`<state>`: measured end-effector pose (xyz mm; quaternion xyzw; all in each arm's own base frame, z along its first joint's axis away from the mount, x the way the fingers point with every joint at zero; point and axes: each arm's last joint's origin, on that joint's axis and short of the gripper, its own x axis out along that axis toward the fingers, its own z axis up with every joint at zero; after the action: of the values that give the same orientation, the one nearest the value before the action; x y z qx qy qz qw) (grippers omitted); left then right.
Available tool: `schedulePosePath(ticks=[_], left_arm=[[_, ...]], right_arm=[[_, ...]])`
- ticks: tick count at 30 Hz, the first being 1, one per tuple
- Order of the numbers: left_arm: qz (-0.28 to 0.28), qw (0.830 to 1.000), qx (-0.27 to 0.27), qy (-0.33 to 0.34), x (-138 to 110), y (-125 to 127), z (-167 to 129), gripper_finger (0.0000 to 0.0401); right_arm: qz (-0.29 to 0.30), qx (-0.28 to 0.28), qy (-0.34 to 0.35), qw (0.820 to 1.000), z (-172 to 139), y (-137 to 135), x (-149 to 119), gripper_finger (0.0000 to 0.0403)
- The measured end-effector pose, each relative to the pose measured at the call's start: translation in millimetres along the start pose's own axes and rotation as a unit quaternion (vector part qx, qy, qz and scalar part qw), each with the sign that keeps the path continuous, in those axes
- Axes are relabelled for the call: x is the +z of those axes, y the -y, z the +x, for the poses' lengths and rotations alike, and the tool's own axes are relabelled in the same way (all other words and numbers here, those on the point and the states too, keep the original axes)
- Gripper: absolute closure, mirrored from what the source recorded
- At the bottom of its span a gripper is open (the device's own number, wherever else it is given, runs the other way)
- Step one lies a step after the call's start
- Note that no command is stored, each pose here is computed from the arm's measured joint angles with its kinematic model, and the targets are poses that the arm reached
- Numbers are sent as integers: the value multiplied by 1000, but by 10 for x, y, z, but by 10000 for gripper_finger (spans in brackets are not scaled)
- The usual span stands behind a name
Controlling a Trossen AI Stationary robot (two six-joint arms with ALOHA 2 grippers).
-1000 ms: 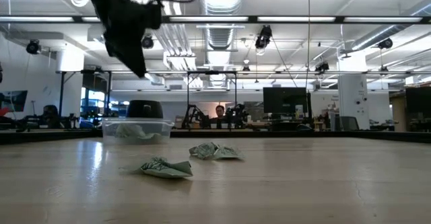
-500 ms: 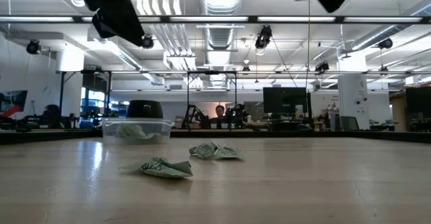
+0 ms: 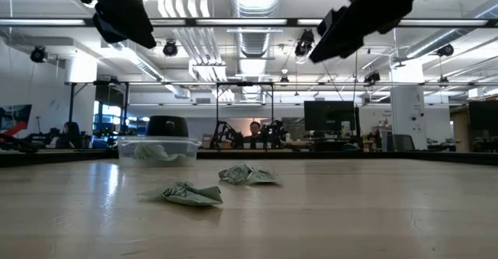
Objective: Pick and place items into bin
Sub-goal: Put the green stevia packet into the red basket
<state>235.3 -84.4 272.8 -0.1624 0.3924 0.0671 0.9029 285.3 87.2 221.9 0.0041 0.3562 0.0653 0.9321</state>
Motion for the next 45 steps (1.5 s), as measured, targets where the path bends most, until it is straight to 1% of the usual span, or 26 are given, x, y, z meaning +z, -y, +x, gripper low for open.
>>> schedulePosePath(ticks=[3,6,11,15,19,23,27,32,35,41,45], left_arm=[[-5,1000,-2,-2,-25,20,-1,283],[-13,1000,-2,-4,-48,31,3,283],[-11,1000,-3,-1,-59,49,-1,283],[-11,1000,-4,5,-59,61,-3,283],[-11,1000,-6,6,-59,64,-1,283],[-11,1000,-6,6,-59,65,-2,283],[-10,1000,-6,6,-59,67,-2,283],[-10,1000,1,12,-56,62,-2,283],[-10,1000,5,15,-54,60,-2,283],[-10,1000,7,14,-61,56,3,283],[-10,1000,8,16,-59,55,3,283]], right_arm=[[-4,1,-15,1000,189,4,-20,218],[-2,15,-29,999,384,11,-48,218],[-3,16,-55,998,698,-3,-105,218],[-2,15,-66,998,893,-9,-91,217],[9,22,-75,997,1045,52,-53,218],[24,30,-69,997,1066,137,2,215],[28,27,-77,996,1043,209,-9,209],[23,51,-88,995,1051,244,-29,207],[13,49,-93,994,1057,271,-71,206],[28,36,-91,995,1062,416,-71,206],[30,38,-86,995,1066,448,-61,206]])
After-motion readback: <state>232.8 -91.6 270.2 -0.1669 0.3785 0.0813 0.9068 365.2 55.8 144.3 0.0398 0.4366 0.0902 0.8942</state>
